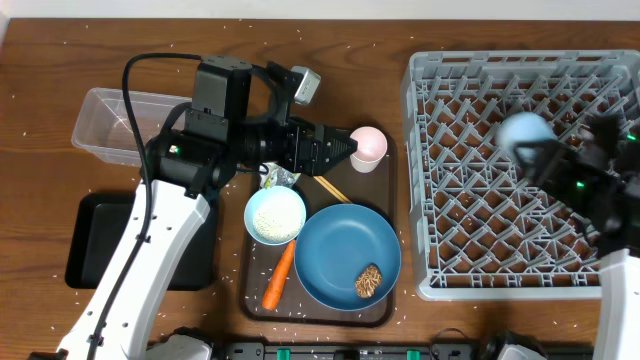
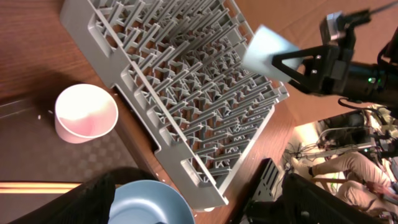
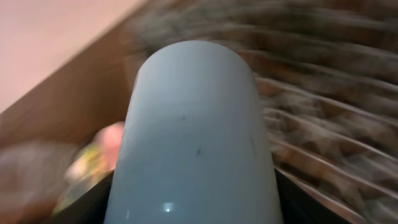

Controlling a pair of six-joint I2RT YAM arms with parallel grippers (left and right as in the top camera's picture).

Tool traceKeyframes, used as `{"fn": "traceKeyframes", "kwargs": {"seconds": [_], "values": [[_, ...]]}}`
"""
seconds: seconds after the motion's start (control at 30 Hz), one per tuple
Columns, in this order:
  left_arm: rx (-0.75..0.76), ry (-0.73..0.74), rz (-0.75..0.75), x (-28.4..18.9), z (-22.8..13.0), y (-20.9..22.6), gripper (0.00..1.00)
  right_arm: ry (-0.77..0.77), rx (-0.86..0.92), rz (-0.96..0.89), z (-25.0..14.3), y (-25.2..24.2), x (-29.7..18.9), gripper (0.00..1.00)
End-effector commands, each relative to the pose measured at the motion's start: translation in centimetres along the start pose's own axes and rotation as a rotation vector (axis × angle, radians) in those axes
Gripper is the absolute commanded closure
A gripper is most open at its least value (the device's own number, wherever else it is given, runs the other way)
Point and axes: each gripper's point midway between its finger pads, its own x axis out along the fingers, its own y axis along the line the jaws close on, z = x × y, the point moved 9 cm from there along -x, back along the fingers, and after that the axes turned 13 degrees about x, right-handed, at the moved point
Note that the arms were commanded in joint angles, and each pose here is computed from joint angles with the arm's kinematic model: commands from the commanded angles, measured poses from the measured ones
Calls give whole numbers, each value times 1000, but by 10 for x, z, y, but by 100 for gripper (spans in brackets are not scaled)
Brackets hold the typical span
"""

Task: Sort waste into correct bins and load items into the dishwasher rack
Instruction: 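Lower the light-blue cup into the dish rack with the right gripper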

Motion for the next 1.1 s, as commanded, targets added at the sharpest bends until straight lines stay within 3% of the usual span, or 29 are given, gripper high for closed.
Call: {"fn": "traceKeyframes", "kwargs": {"seconds": [0.0, 0.13, 0.3, 0.6, 0.77, 0.97, 1.07], "values": [[31, -20, 26, -6, 6, -4, 13, -166, 177, -244, 19, -36, -17, 43], [29, -17, 38, -6, 5, -3, 13, -225, 346, -414, 28, -73, -26, 42], [15, -5, 40, -6, 3, -2, 12, -249, 522, -479, 36, -104, -28, 42], [15, -4, 41, -6, 3, -2, 12, -112, 597, -500, 37, -126, -1, 40], [9, 2, 41, -6, 2, -2, 12, -40, 630, -538, 32, -134, 9, 34], [7, 3, 42, -6, 1, -2, 12, -26, 661, -524, 33, -133, 12, 14], [3, 12, 105, -5, 0, 2, 12, 4, 625, -424, 36, -121, 10, 15]]}}
